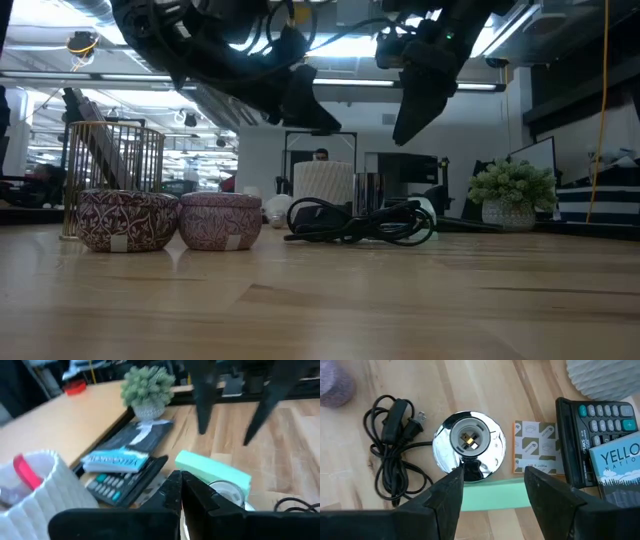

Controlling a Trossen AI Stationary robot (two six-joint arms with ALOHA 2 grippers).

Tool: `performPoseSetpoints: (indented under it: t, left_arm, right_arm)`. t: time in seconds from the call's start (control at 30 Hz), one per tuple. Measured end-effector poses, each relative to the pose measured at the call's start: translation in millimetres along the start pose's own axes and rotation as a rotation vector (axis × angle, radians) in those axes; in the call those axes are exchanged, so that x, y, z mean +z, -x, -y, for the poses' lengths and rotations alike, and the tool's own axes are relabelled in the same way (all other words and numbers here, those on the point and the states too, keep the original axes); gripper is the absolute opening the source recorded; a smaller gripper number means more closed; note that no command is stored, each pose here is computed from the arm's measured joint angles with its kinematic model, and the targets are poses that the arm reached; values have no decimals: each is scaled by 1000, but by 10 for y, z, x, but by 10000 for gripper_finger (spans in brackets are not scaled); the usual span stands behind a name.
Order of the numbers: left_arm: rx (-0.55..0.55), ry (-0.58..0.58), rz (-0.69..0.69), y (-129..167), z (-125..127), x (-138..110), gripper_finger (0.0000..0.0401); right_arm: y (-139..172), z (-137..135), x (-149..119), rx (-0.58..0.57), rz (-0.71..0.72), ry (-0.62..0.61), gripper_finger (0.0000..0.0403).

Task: Screw lightbulb
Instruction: Insert the white lightbulb into the silver lamp

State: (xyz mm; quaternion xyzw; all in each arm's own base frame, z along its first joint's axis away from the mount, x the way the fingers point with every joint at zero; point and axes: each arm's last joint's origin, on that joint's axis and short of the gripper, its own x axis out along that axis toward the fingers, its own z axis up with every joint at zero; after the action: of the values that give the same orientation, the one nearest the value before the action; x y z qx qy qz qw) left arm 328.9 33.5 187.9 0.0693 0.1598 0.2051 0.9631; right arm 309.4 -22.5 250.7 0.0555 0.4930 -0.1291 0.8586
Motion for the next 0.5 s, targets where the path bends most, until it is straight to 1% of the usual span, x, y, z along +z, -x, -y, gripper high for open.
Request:
performPoseSetpoints:
  t: [0.13,0.23,0.33,0.5]
  left_arm:
    - [20,83,-47,-40,-111,-48,2]
    - [36,121,-71,-57,-174,-74,10]
    - [51,165,-82,-67,-219,-95,43]
    - [88,294,-116,-77,-274,-149,124]
  right_arm:
    - [-10,7,4,-12,2,-5,216]
    - [-37,17,8,-61,7,-6,216]
    - [-108,22,8,-111,-2,-2,216]
    - [-328,-1,-3,-139,-51,6,216]
